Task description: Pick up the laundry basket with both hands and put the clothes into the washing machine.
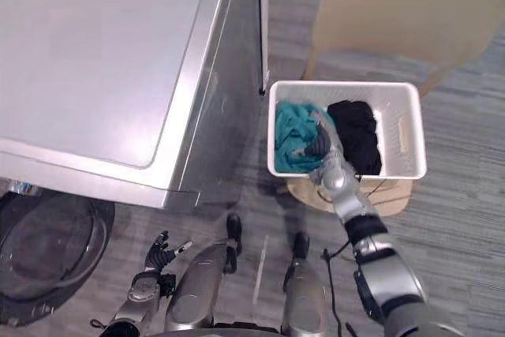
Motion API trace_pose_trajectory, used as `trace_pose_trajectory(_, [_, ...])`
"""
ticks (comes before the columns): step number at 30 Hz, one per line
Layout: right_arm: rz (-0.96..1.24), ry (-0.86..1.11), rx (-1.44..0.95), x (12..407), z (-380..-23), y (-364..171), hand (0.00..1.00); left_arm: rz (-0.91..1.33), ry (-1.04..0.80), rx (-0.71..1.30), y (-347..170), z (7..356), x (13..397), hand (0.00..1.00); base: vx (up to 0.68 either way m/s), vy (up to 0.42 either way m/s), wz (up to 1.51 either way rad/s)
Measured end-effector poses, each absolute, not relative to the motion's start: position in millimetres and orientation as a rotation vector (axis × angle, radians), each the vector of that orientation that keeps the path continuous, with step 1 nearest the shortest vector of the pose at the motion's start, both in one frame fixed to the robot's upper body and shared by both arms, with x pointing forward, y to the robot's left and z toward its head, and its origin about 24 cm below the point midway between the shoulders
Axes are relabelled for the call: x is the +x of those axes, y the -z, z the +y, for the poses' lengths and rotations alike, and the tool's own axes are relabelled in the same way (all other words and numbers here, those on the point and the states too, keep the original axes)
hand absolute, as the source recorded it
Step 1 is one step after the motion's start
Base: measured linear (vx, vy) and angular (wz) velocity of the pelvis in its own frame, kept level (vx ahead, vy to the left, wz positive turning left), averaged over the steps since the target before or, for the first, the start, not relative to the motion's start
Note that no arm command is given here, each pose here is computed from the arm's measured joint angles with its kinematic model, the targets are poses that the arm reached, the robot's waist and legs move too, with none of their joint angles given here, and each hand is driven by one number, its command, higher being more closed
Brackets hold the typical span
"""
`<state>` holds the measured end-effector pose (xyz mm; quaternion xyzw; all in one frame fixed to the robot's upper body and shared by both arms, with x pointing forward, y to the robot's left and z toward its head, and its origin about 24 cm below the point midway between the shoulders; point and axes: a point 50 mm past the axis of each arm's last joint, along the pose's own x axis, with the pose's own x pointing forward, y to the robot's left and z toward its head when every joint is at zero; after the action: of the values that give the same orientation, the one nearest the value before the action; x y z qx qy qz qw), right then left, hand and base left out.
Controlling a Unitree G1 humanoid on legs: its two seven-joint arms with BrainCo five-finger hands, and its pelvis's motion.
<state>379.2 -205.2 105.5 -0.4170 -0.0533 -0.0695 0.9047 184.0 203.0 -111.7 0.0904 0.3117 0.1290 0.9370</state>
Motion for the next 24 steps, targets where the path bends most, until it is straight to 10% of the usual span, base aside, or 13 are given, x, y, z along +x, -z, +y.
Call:
trace_pose_trajectory(7, [0.047,0.293,-0.969,392,-239,-114,0.0,0.578,-0.336,0.076,105,195,197,0.0,0.04,0.025,0.24])
trace_pose_trajectory(8, [0.06,0.306,-0.98,392,-243,-116,1.0,0.572,-0.342,0.064,104,193,198,0.0,0.03,0.029,0.13])
trace_pose_trajectory(24, [-0.026,0.344,-0.823,396,-242,-142,1.0,0.529,-0.309,0.005,95,175,218,0.0,-0.01,-0.007,0.03])
